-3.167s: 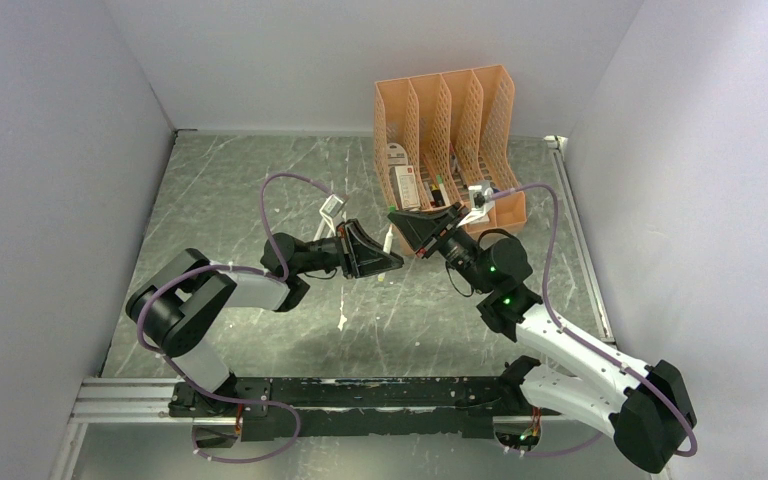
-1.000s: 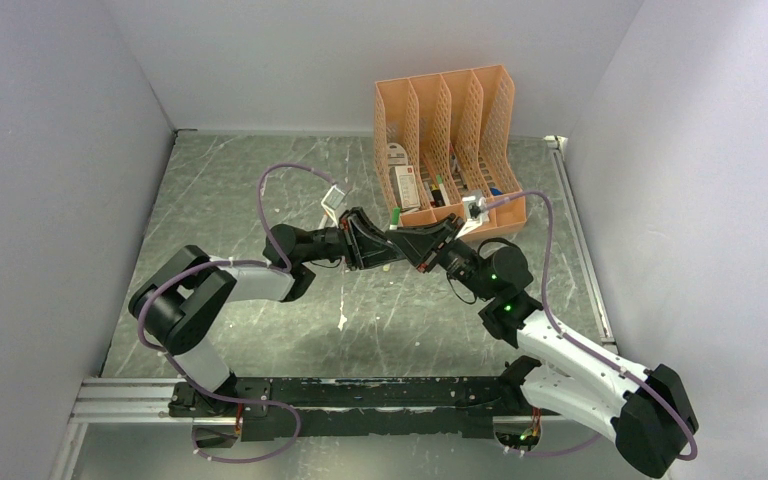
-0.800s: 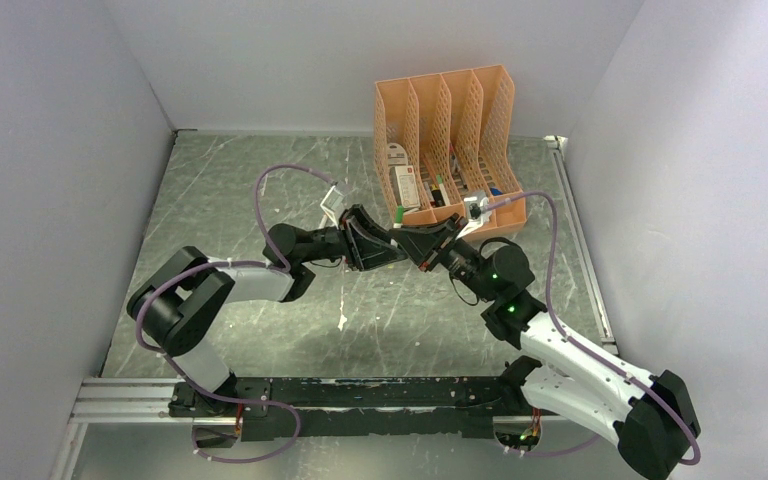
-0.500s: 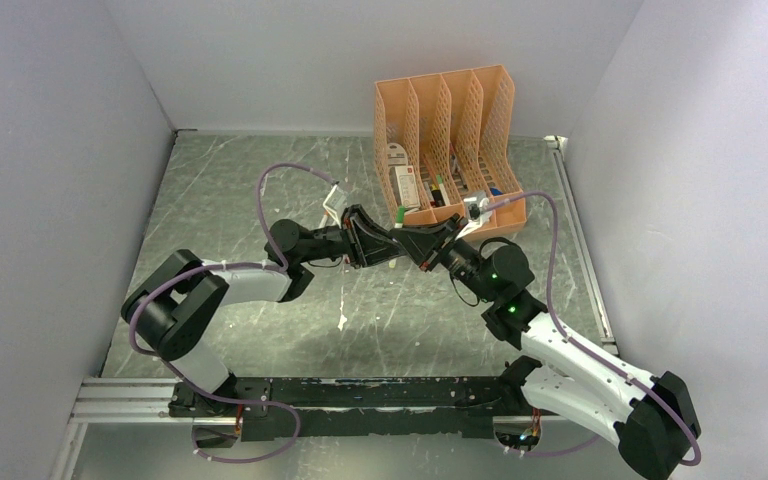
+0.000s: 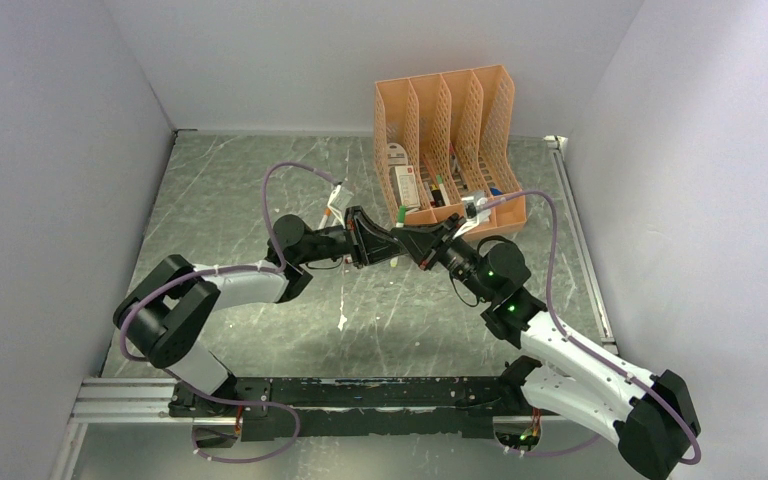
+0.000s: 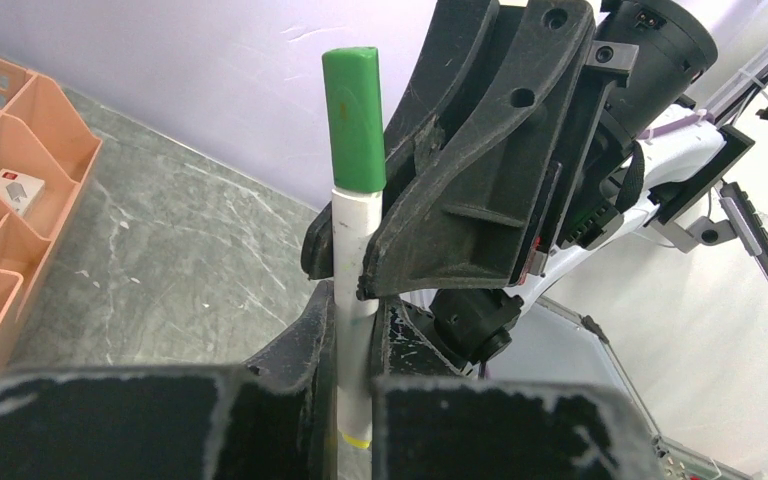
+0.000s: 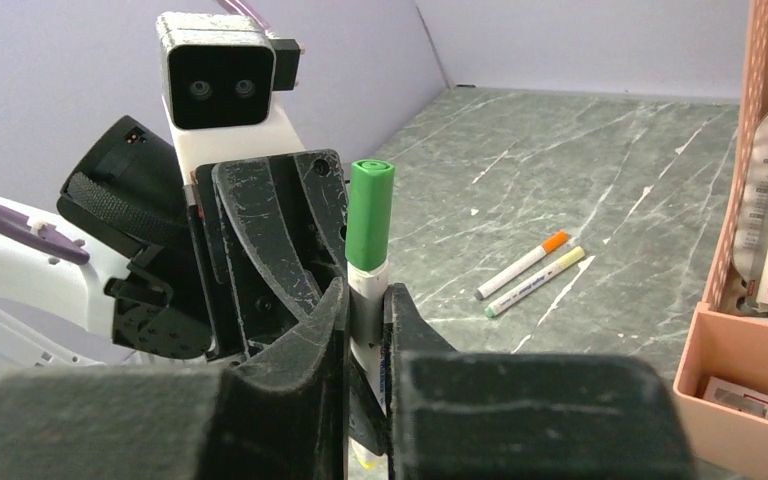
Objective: Insert the pens into the pen caps
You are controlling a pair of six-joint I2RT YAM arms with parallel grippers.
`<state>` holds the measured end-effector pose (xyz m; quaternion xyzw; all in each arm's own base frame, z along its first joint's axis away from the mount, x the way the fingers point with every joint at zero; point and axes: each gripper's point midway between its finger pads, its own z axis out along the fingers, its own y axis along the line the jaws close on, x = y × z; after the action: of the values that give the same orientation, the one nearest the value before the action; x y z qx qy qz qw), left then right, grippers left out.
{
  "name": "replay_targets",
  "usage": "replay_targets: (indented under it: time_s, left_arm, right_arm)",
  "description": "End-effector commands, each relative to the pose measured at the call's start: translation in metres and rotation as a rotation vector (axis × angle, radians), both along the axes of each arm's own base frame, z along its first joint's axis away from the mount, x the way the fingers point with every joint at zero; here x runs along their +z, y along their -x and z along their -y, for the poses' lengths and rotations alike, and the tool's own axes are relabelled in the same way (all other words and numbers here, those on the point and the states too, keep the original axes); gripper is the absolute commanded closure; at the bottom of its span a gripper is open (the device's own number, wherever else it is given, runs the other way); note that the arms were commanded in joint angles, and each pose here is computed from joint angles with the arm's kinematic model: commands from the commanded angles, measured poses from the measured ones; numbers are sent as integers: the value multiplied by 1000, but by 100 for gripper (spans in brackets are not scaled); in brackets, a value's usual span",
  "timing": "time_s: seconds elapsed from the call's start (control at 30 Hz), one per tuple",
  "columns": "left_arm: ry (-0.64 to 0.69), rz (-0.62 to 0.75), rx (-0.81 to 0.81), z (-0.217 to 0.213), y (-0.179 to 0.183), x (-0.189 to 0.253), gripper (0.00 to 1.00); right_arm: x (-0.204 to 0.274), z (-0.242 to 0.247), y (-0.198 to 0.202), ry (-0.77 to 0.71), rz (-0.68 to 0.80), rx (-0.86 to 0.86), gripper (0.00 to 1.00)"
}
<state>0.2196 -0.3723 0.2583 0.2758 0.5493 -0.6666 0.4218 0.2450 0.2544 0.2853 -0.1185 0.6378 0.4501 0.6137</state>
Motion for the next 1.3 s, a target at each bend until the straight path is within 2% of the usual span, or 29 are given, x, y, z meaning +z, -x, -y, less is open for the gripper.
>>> replay_targets:
  time_s: [0.0, 0.2, 0.37, 0.63, 0.93, 1.03, 1.13, 1.27]
  left_arm:
    - [39, 58, -20, 1, 3, 15, 93]
    - [58, 88, -126, -1, 17, 9, 93]
    - [98, 115, -185, -9, 23, 9, 93]
    - [120, 132, -333, -14, 44, 12, 93]
    - [124, 198, -355, -19, 55, 18, 93]
    - [127, 217, -354, -21, 57, 21, 93]
    - [131, 223, -348, -21, 56, 22, 93]
    - [140, 238, -335, -23, 56, 25, 93]
  right_arm:
    - [23, 0, 5, -27, 60, 17, 86]
    - [31, 12, 10, -29, 76, -23, 55]
    - [43, 19, 13, -21, 87, -35, 49]
    - [61, 9, 15, -12, 116, 24, 48]
    - [59, -6, 14, -24, 80, 90, 49]
    - [59, -6, 13, -24, 74, 86, 51]
    - [57, -8, 14, -28, 65, 101, 61]
    - [52, -8, 12, -23, 48, 96, 62]
